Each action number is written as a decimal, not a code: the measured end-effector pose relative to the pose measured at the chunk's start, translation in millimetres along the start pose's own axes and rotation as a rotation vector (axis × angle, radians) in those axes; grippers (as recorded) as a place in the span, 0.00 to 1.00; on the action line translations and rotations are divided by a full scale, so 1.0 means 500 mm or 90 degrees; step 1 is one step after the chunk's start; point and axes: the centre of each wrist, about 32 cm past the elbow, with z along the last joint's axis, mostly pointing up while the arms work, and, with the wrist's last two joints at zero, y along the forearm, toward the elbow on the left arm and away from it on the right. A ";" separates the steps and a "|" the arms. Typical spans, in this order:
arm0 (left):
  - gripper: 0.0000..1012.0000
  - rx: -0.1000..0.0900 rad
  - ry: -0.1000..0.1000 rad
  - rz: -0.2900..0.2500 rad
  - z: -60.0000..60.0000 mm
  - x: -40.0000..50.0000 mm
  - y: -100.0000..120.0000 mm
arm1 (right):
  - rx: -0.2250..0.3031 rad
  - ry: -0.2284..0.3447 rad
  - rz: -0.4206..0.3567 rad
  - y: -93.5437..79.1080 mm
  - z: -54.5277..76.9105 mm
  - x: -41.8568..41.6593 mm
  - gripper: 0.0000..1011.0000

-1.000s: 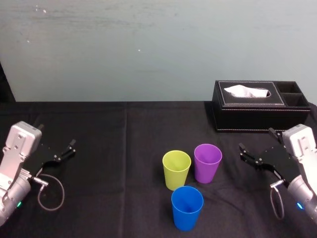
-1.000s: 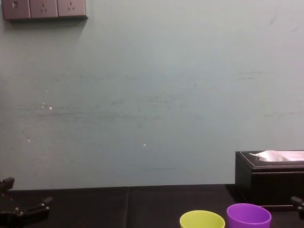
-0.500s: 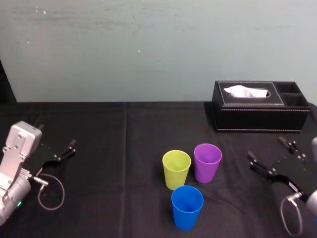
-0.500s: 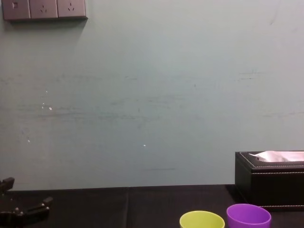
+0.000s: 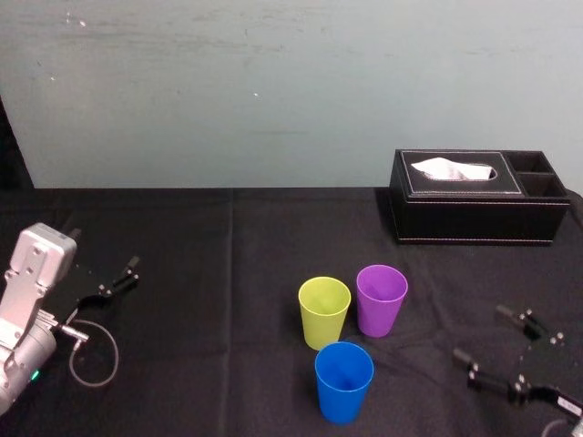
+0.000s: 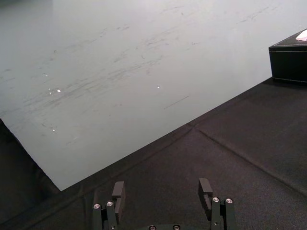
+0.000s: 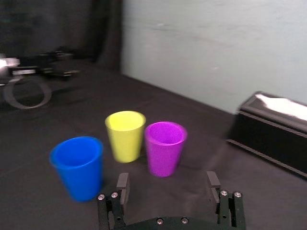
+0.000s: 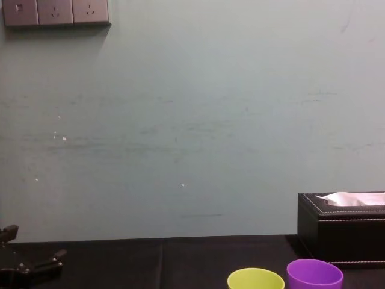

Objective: Stack the three plastic cups sequentially using one hand.

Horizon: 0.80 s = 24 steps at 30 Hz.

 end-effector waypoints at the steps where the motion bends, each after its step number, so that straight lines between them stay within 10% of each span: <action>1: 0.99 0.000 0.000 0.000 0.000 0.000 0.000 | -0.002 0.003 0.027 -0.006 -0.003 0.005 0.99; 13: 0.99 0.000 0.000 0.000 0.000 0.000 0.000 | -0.030 0.012 0.171 0.016 -0.012 0.005 0.99; 24: 0.99 0.000 0.000 0.000 0.000 0.000 0.000 | -0.041 0.033 0.199 0.064 -0.018 -0.012 0.99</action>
